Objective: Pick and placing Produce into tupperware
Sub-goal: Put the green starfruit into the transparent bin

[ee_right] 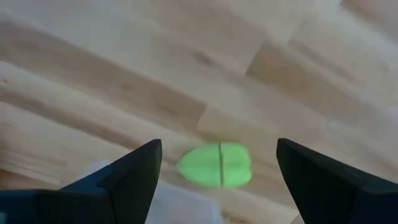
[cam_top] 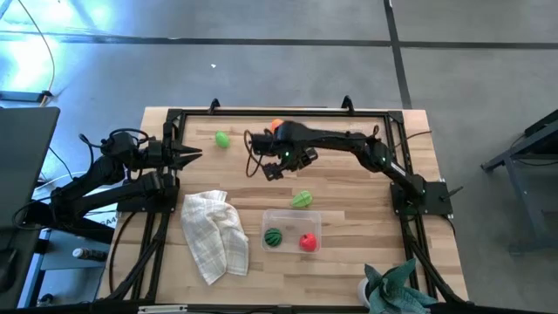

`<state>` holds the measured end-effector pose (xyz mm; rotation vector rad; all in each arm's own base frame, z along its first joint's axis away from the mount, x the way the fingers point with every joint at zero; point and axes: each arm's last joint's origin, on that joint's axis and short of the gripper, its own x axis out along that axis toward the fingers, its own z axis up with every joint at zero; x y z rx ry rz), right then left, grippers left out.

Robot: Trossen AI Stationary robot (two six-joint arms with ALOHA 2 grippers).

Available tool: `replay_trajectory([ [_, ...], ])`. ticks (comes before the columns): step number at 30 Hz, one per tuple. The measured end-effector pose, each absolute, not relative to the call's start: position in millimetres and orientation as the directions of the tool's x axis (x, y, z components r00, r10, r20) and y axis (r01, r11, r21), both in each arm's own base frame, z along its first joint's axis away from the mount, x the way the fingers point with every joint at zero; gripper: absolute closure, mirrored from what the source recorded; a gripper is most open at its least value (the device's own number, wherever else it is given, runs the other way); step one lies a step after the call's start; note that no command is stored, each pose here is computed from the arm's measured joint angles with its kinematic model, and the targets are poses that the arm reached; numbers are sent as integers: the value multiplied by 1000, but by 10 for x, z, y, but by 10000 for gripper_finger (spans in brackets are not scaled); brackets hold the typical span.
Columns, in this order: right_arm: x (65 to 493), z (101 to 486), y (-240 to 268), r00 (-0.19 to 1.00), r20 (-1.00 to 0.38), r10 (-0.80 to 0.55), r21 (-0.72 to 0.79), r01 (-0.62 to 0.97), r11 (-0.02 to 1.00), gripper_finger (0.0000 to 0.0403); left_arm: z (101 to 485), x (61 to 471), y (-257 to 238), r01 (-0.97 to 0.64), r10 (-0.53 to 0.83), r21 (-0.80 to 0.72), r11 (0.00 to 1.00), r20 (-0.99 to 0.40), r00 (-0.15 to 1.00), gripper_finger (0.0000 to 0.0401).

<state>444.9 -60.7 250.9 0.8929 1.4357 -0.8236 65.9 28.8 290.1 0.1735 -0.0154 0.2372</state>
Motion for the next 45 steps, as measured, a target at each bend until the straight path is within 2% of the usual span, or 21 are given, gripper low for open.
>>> replay_trajectory([
  [3,4469,2499,-441,-16,-998,57,12,895,447,96,2903,658,288,-235,232,170,957,36,972,364],
  [9,4487,2499,-153,-20,-999,47,-3,941,340,96,2902,659,288,-235,232,170,957,36,972,364],
  [15,4490,2498,68,-22,-999,-27,-27,974,226,96,2902,658,288,-235,232,169,957,36,972,364],
  [20,4487,2499,158,-19,-997,-78,-32,985,172,96,2901,659,288,-235,232,169,957,36,972,364],
  [24,4482,2500,270,-15,-994,-110,-35,982,185,96,2901,659,288,-235,232,169,957,36,972,364],
  [27,4473,2483,354,-15,-986,-164,-59,962,268,96,2901,659,288,-235,232,170,957,36,972,364],
  [30,4377,2352,372,-83,-979,-184,-137,943,303,96,2902,658,288,-235,232,170,957,36,972,364],
  [35,3775,2260,441,-236,-949,-209,-280,936,216,96,2901,659,288,-235,232,169,957,35,972,364],
  [36,3663,2269,467,-209,-958,-198,-248,947,202,96,2901,659,288,-235,233,169,957,35,972,364],
  [41,3227,2497,522,114,-975,-189,85,984,157,96,2902,658,288,-235,233,169,957,36,972,364],
  [43,3133,2535,510,207,-963,-173,175,967,183,96,2901,659,288,-235,233,169,957,35,972,364],
  [45,3033,2595,487,273,-950,-153,228,939,258,96,2902,658,288,-235,233,169,957,36,972,364],
])
